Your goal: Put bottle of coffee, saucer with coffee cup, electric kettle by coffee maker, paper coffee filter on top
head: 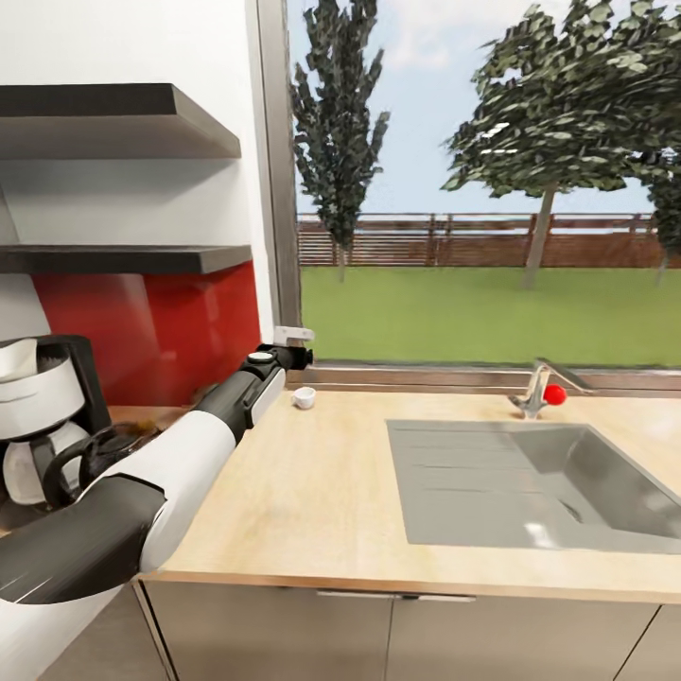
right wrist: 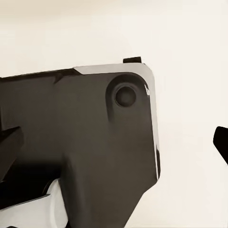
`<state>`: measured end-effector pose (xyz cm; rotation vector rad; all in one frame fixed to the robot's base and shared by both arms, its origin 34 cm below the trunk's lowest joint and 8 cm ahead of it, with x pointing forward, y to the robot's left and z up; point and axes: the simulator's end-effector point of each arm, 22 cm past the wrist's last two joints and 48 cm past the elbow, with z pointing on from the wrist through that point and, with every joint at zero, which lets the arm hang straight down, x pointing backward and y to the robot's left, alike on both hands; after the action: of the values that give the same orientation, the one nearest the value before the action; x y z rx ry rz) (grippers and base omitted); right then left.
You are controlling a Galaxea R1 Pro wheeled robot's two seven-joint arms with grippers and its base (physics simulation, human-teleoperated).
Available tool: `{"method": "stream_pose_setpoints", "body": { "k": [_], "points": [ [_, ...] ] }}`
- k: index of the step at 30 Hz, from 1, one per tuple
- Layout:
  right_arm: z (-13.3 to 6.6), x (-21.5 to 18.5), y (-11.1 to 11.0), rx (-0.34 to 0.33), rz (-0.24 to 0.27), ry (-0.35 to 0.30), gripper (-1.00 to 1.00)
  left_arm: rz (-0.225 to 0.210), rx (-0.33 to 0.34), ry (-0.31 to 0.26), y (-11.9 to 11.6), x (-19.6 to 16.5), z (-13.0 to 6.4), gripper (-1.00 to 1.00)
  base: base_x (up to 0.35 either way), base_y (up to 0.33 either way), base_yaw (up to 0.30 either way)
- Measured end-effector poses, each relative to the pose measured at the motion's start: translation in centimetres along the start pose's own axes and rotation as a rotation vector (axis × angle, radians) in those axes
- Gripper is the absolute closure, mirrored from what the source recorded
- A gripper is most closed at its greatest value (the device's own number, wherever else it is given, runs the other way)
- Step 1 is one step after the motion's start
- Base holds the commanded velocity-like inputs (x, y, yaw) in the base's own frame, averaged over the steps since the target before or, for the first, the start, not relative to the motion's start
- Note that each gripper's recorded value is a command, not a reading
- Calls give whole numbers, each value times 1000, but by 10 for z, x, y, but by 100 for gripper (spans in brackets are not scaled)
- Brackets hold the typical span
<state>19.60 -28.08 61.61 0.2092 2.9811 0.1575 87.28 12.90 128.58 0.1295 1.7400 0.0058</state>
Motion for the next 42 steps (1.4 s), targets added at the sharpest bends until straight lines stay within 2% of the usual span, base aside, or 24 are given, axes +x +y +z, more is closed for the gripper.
{"method": "stream_pose_setpoints", "body": {
  "k": [18, 31, 42],
  "points": [
    [0, 0, 0, 0, -1, 0, -100, 0, 0, -1, 0, 0, 0, -100, 333, 0, -37],
    [0, -1, 2, -3, -2, -1, -100, -3, -16, -14, 12, -1, 1, -100, 50, 0, -8],
    [0, -1, 1, -1, -2, -2, -100, -2, -19, -14, 14, -1, 1, -100, 265, 0, 0]
  ]
}}
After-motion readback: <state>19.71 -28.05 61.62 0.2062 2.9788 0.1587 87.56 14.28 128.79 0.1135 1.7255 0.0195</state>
